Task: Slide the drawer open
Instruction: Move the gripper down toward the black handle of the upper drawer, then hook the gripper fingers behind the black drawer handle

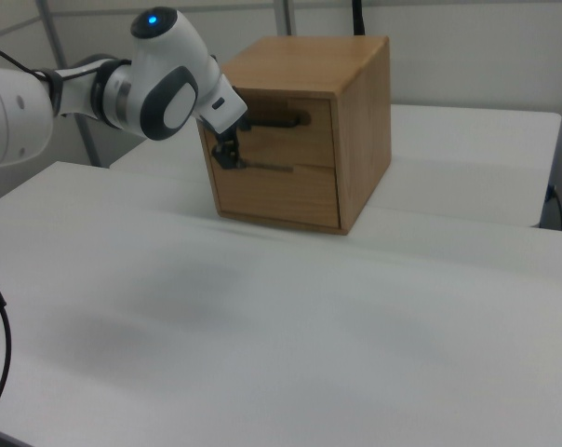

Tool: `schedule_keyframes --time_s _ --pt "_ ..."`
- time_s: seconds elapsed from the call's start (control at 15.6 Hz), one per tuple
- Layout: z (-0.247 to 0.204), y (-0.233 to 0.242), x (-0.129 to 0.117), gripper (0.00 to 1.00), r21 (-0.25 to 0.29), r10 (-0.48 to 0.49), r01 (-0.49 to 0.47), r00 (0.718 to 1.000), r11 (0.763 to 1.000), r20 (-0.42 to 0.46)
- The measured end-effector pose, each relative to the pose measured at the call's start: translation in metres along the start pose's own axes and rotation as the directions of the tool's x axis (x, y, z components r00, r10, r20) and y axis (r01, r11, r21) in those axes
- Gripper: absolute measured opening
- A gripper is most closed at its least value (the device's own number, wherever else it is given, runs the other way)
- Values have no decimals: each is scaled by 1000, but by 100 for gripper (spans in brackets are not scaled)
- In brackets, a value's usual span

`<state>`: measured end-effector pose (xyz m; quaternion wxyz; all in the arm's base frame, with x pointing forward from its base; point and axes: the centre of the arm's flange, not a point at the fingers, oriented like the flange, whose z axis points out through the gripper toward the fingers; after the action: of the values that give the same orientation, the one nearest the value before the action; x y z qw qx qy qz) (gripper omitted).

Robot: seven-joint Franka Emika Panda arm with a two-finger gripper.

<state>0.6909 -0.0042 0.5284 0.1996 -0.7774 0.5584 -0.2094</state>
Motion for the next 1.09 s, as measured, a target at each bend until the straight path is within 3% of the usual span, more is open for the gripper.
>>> schedule_keyframes --time_s 0.19,0.38,0.83,1.09 --pt "6 -7 4 90 94 54 -51 998 994 -38" --pt "7 -20 -4 89 155 58 -50 997 987 -48" --pt "28 -46 -22 70 213 53 -43 998 976 -42" --pt "37 -46 -20 51 214 54 -43 997 976 -46"
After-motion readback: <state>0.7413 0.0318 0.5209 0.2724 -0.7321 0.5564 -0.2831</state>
